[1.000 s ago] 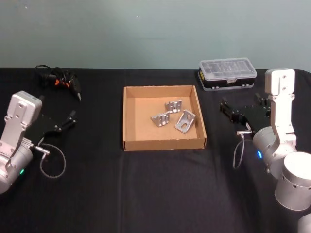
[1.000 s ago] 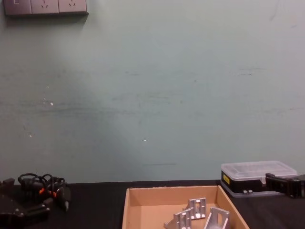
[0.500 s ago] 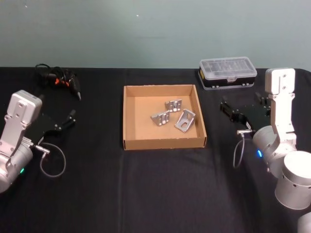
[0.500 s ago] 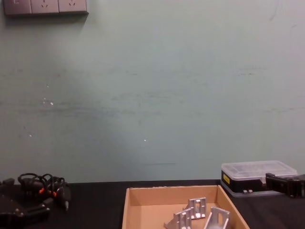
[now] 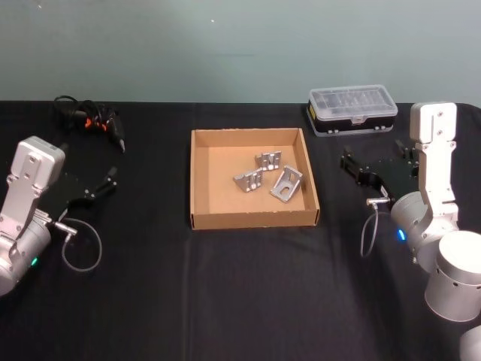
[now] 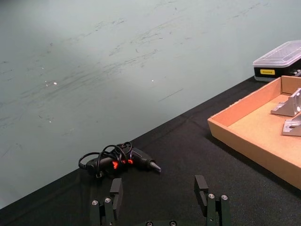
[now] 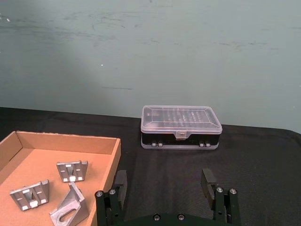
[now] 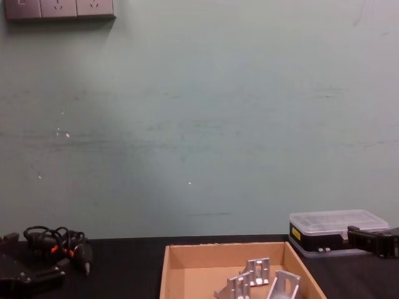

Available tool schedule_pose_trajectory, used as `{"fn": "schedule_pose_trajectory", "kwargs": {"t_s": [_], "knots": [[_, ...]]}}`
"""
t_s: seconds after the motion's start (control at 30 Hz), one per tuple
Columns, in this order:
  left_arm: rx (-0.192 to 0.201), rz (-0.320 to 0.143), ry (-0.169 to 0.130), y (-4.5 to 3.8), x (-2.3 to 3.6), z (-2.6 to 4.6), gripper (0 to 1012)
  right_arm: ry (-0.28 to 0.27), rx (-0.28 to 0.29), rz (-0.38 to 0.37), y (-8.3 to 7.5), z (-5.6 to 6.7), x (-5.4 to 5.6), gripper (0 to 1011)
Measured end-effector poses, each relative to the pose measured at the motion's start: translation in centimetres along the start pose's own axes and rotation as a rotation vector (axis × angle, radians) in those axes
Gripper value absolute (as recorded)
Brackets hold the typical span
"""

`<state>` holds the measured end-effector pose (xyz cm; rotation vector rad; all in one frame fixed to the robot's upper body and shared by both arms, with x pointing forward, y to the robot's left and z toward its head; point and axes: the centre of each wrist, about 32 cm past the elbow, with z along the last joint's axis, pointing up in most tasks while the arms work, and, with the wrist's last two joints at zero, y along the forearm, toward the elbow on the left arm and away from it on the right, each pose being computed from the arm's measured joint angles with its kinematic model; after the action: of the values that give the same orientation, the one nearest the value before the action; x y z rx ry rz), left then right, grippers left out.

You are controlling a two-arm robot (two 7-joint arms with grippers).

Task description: Use one hand to pick up the angle iron from the table and place it into the box.

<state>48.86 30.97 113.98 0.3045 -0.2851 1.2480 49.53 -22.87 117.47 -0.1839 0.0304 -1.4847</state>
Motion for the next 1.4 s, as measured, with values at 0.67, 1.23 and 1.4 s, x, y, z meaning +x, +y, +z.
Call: {"fn": "schedule_pose_trajectory", "kwargs": {"t_s": [0.67, 1.23, 1.4], "knots": [[0.0, 0.0, 0.0, 0.0, 0.0, 0.0, 1000, 0.0, 0.0, 0.0, 0.0, 0.0, 0.0, 1000], [0.0, 0.0, 0.0, 0.0, 0.0, 0.0, 1000, 0.0, 0.0, 0.0, 0.0, 0.0, 0.0, 1000], [0.0, 0.0, 0.0, 0.0, 0.0, 0.0, 1000, 0.0, 0.0, 0.0, 0.0, 0.0, 0.0, 1000]]}}
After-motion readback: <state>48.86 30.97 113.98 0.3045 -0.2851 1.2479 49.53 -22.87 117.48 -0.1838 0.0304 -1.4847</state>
